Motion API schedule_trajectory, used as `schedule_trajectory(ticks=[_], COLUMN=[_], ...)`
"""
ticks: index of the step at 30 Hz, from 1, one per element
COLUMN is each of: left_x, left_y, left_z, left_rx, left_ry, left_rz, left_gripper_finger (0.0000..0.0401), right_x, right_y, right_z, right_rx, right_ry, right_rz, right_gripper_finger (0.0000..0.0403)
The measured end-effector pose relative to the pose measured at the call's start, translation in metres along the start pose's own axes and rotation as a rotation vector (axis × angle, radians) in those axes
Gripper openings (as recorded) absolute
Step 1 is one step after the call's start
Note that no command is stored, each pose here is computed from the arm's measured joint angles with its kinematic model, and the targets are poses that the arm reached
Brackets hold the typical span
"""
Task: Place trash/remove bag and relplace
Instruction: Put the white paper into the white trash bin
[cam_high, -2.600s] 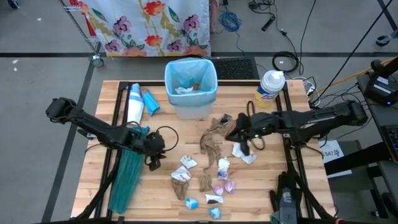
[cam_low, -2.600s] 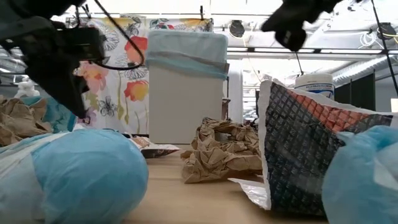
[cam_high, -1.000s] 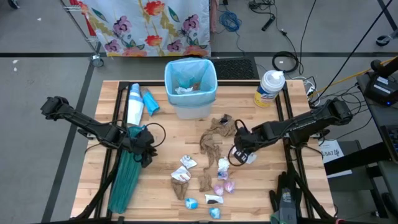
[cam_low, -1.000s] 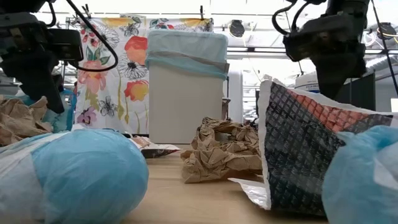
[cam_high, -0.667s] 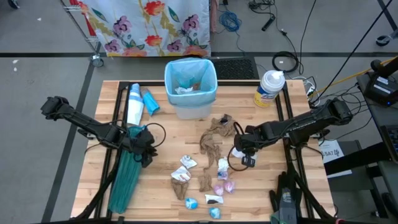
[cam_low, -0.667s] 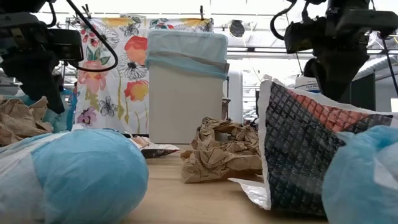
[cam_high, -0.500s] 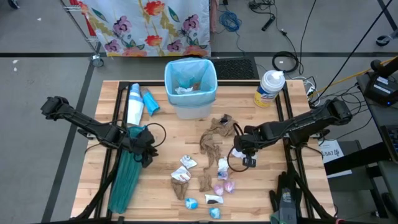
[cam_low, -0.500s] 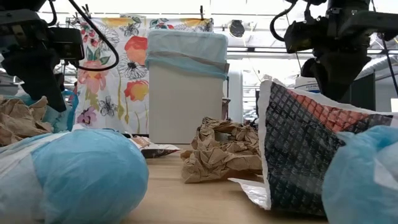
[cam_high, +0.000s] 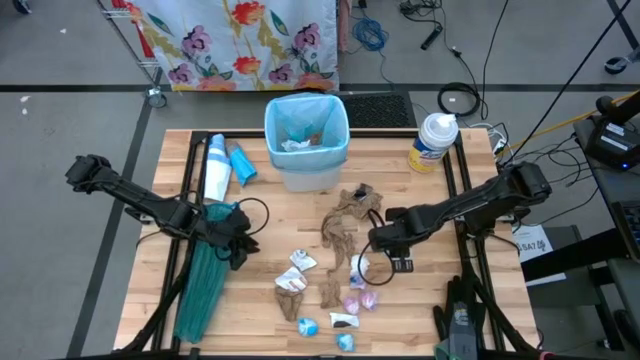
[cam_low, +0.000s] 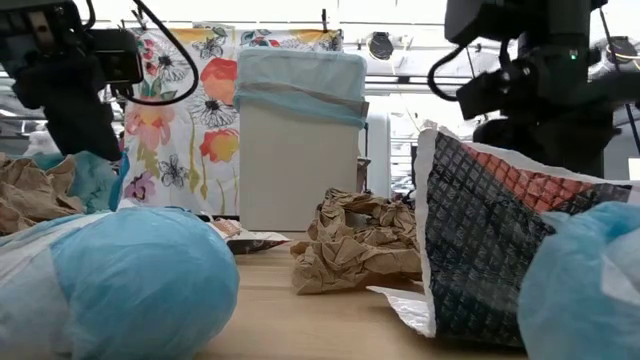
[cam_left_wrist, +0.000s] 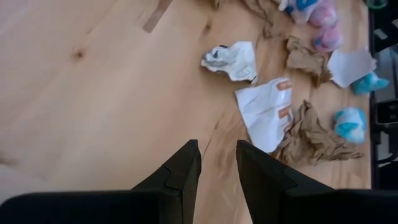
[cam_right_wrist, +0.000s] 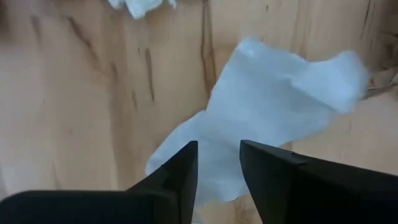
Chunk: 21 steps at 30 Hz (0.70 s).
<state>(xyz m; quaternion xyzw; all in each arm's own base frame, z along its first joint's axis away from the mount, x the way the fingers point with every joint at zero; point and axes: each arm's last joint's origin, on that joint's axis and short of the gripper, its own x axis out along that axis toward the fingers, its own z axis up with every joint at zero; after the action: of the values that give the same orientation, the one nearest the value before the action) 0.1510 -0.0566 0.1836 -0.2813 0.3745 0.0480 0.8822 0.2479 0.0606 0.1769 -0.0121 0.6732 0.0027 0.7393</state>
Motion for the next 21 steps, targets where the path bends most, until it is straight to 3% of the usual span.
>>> schedule_trajectory(ticks=[5,10,12,16,21], left_x=[0.0,0.0,0.0,0.0,0.0], left_y=[-0.001,-0.001,-0.001,0.0,0.0], left_z=[0.001,0.001,0.001,0.001,0.001], left_rx=[-0.003,0.0,0.004,0.007,0.002], left_ry=[-0.01,-0.008,-0.007,-0.011,-0.012], left_rz=[-0.011,-0.009,-0.005,0.001,0.001], left_gripper_finger=[0.0109,0.0109,0.0109,0.0109,0.0109], right_x=[0.012,0.019,0.019,0.012,-0.02], right_y=[-0.002,-0.003,-0.003,-0.003,0.003], right_z=[0.004,0.006,0.006,0.005,0.013], right_rx=[-0.029,0.005,0.038,0.172,0.334], right_ry=[0.01,0.031,0.031,0.005,-0.06], right_rz=[-0.099,-0.107,-0.108,-0.098,-0.072], right_gripper_finger=[0.0101,0.0035,0.001,0.0002,0.0001])
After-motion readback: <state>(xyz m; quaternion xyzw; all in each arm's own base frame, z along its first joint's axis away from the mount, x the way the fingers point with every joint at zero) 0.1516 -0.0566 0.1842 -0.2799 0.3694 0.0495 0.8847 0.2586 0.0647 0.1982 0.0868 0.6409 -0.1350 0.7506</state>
